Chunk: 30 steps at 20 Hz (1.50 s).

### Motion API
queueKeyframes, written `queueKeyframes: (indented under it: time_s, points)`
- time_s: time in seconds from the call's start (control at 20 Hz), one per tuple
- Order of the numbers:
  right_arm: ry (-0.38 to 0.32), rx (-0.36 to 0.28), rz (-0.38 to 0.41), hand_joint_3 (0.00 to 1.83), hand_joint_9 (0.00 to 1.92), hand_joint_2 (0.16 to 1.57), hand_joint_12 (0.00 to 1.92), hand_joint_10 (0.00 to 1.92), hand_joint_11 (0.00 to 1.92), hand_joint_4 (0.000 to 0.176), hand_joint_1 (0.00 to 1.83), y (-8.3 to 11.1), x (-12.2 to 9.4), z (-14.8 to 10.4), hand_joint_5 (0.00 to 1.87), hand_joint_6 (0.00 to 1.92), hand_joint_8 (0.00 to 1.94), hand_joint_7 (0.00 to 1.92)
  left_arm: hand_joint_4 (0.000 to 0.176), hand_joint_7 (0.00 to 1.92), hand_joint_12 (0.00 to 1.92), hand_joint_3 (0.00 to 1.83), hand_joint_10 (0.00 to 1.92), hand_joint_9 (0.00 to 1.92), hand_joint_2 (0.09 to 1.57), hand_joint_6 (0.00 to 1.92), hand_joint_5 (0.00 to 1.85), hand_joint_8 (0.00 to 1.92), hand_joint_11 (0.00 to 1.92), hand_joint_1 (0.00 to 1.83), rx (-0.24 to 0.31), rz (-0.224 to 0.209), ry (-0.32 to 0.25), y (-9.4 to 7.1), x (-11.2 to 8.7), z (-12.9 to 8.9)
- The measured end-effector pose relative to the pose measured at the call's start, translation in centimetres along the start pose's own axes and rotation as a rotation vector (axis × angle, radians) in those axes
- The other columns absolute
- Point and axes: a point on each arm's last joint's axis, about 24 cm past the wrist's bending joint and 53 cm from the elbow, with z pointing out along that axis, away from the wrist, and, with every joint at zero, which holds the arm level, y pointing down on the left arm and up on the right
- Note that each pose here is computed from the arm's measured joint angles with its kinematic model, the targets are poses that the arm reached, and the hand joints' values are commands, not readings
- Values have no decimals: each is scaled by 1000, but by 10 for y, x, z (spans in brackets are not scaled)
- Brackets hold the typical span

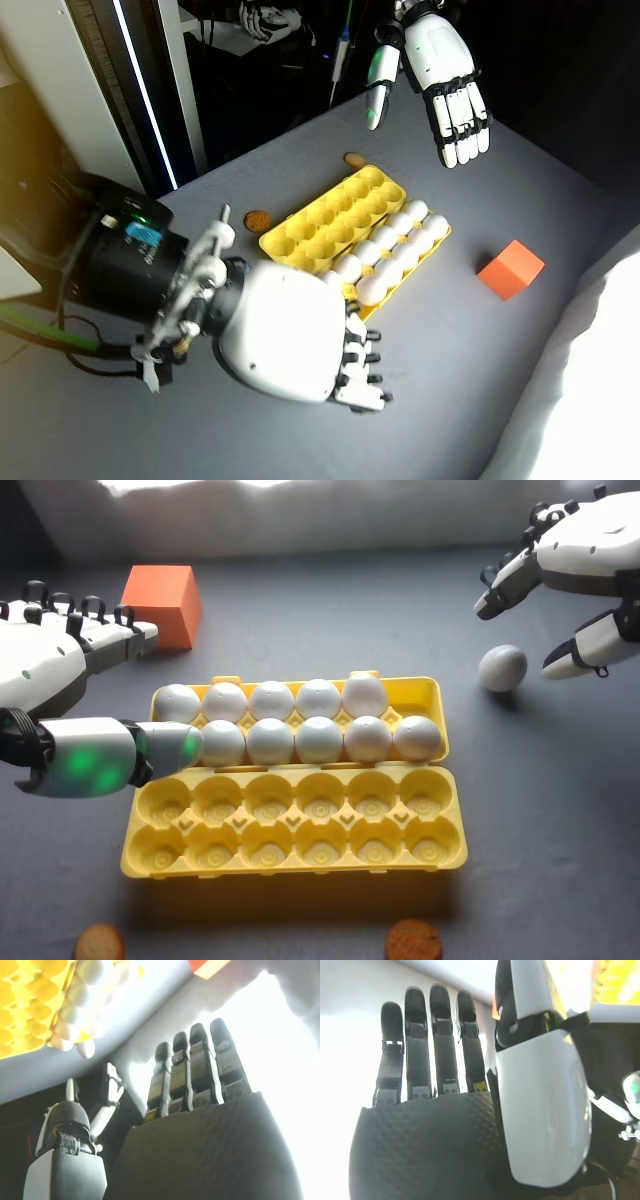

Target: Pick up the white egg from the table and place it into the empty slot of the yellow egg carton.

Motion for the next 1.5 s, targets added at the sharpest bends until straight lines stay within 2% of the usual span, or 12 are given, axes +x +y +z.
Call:
queueKeyframes:
  time_s: [0.05, 0.15, 0.35, 0.45, 0.6, 0.65, 0.8, 1.05, 1.1, 1.15, 1.4, 1.5]
  points:
    - [-1, -1, -1, 0, 285, 1015, 1244, 582, 0, 0, 1090, -1, 0, 3, 557, 13, 0, 578, 0, 211, 375, 0, 6, 178, 1148, 4, 192, 5, 0, 0, 0, -1, 0, 0, 0, 0]
    - [0, 0, -4, 3, 282, 1023, 1278, 603, 0, 0, 1070, -4, 4, 10, 554, 11, 2, 581, 0, 184, 305, 0, 4, 149, 1147, 4, 181, 4, 0, 0, 1, -3, 3, 0, 1, 0]
    - [-14, -11, -12, 4, 319, 1027, 1373, 649, 0, 0, 1121, -9, 8, 22, 598, 27, 16, 620, 0, 253, 439, 1, 14, 213, 1158, 10, 225, 13, 0, 0, 7, 4, 5, -2, 1, 1]
    - [-23, 3, 10, 0, 342, 1011, 1425, 693, 0, 0, 1140, -17, 7, 26, 626, 36, 27, 653, 0, 211, 350, 1, 3, 176, 1159, 2, 190, 3, 0, 0, 10, 7, 7, -2, 1, 1]
    - [-16, 13, 8, 0, 344, 1007, 1432, 704, 0, 0, 1113, -24, 13, 32, 624, 34, 26, 654, 0, 224, 399, 3, 6, 193, 1170, 6, 206, 5, 0, 0, 7, 14, 8, -1, 1, 1]
    - [-15, 12, 7, 0, 346, 1004, 1451, 712, 0, 0, 1108, -24, 15, 34, 629, 35, 27, 661, 0, 200, 355, 0, 3, 174, 1162, 3, 190, 3, 0, 0, 7, 12, 7, -2, 1, 1]
    - [-10, 5, 7, 5, 284, 1033, 1385, 751, 0, 0, 1100, -22, 20, 39, 593, 17, 11, 628, 0, 209, 364, 2, 5, 180, 1168, 6, 204, 5, 0, 0, -5, 3, 12, 1, 3, 1]
    - [7, 0, -14, 6, 268, 1041, 1385, 741, 0, 0, 1063, -26, 36, 41, 585, 13, 5, 619, 0, 214, 380, 3, 1, 191, 1181, 0, 195, 0, 0, 5, -10, 10, 7, 2, 2, 1]
    - [10, -1, -21, 3, 276, 1034, 1385, 744, 0, 0, 1065, -26, 39, 42, 596, 17, 9, 630, 0, 250, 460, 1, 6, 226, 1176, 4, 229, 5, 0, 25, -11, 10, 7, 2, 2, 1]
    - [7, -8, -29, 3, 273, 1035, 1386, 743, 0, 0, 1065, -24, 39, 43, 592, 15, 8, 626, 0, 225, 393, 1, 4, 200, 1178, 4, 203, 3, 0, 4, -11, 9, 5, 2, 1, 1]
    - [-24, -32, -51, 10, 239, 1059, 1347, 722, 0, 0, 1027, -15, 35, 46, 561, 1, 0, 587, 0, 237, 413, 0, 3, 213, 1182, 4, 215, 4, 0, 0, -21, 1, -6, 4, -1, 0]
    - [-30, -27, -56, 6, 236, 1051, 1341, 722, 0, 0, 1033, -18, 32, 46, 557, 0, 0, 581, 0, 222, 392, 0, 0, 199, 1173, 0, 200, 0, 0, 0, -24, 1, -5, 4, 0, 0]
